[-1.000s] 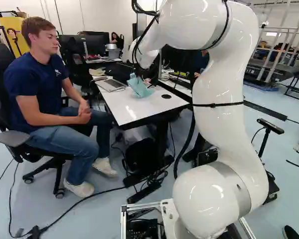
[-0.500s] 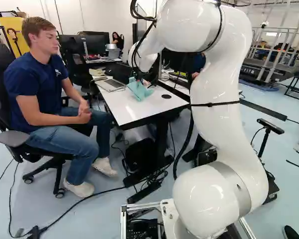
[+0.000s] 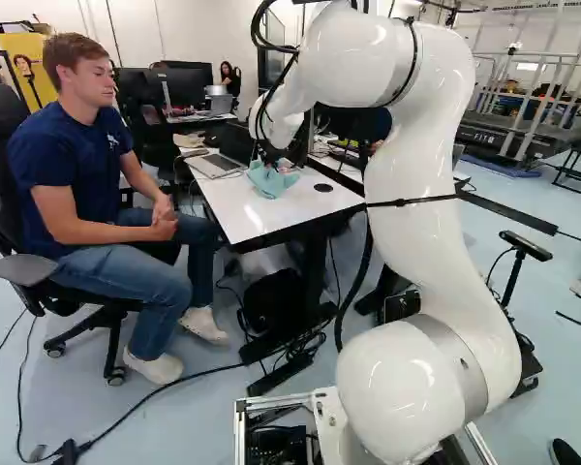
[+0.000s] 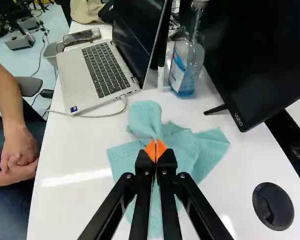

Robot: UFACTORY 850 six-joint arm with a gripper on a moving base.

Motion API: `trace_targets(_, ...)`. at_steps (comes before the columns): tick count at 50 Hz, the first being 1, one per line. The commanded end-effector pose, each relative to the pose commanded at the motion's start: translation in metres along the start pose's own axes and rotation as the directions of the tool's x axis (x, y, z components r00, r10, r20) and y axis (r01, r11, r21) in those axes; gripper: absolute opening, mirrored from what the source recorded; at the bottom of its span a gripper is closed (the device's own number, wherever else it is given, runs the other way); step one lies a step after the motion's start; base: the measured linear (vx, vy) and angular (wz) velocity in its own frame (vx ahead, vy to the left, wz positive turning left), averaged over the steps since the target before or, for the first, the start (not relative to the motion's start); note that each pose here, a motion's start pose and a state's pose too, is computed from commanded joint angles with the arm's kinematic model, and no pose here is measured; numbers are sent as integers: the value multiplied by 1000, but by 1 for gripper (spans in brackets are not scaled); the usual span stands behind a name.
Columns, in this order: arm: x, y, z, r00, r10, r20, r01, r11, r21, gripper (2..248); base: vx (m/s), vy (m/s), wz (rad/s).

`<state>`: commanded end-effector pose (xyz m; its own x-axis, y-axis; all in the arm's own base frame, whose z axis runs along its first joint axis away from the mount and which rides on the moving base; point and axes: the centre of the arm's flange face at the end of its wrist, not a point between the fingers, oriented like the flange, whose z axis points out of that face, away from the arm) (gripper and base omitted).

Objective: Clean the table with the green towel

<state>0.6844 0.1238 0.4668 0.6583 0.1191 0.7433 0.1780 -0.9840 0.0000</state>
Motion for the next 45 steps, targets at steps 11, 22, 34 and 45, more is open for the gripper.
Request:
trace_targets(11, -9, 0, 12, 1000, 0, 19, 0, 1000, 0, 23, 0, 0, 0)
trace_targets(22, -17, 0, 23, 999, 0, 38, 0, 1000, 0, 23, 0, 0, 0)
trace_targets(34, -27, 0, 36, 998, 0, 58, 0, 1000, 0, 23, 0, 0, 0)
trace_targets(45, -29, 0, 39, 998, 0, 63, 0, 1000, 0, 23, 0, 0, 0)
